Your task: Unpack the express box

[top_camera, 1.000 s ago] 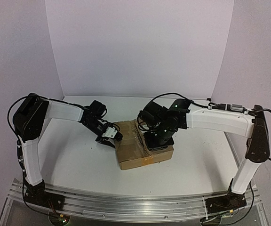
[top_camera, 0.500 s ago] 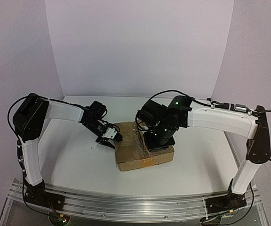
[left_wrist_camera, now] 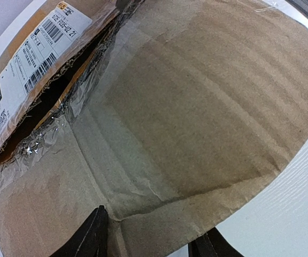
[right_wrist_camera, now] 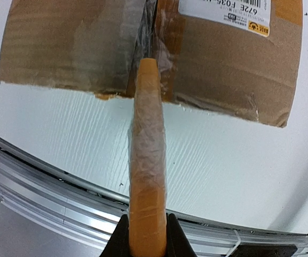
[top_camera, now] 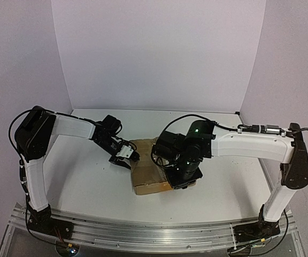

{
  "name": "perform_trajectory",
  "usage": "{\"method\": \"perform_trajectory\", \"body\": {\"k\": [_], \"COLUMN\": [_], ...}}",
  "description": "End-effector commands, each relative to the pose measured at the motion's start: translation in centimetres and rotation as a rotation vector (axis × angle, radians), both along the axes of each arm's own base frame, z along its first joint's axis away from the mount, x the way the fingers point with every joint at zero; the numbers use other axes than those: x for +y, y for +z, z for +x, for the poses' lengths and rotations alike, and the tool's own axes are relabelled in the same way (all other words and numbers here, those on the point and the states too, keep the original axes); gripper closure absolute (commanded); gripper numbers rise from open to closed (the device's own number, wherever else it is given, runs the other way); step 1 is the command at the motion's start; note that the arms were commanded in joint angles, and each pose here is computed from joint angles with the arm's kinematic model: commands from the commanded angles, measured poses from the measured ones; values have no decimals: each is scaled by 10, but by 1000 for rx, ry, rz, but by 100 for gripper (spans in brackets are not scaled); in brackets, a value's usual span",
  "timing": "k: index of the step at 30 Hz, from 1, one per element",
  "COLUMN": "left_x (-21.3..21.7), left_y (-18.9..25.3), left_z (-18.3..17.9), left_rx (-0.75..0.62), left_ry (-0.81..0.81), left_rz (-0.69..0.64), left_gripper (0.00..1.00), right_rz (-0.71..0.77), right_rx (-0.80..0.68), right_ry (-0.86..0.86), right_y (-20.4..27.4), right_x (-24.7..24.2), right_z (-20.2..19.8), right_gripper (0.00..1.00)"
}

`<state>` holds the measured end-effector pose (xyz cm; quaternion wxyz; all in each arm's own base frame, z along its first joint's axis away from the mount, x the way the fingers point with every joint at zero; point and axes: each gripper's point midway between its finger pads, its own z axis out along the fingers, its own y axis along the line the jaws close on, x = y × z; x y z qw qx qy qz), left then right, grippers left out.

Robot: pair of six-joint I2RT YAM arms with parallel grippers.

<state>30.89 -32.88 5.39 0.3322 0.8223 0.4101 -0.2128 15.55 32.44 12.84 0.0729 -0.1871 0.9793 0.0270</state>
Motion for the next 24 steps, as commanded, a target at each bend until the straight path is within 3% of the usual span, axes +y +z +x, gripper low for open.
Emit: {"method": "perform_trajectory", "body": {"k": [1, 8, 14, 24], "left_x": [52, 56, 55, 57], "left_y": [-31, -34, -33, -16], "left_z": [81, 83, 74, 46], "left_rx": [-65, -64, -24, 127], "left_ry": [397, 403, 376, 340], "left_rz": [168, 172, 169, 204], "left_gripper": [67, 67, 67, 62], "right_rz": [-60, -18, 26, 229], "right_rx": [357, 346, 252, 20], "right_ry": [132, 103, 85, -163], "right_y": [14, 10, 25, 45], "right_x": [-38, -23, -13, -26], "right_z": [-116, -113, -91, 30], "right_gripper": [100, 100, 100, 100]}}
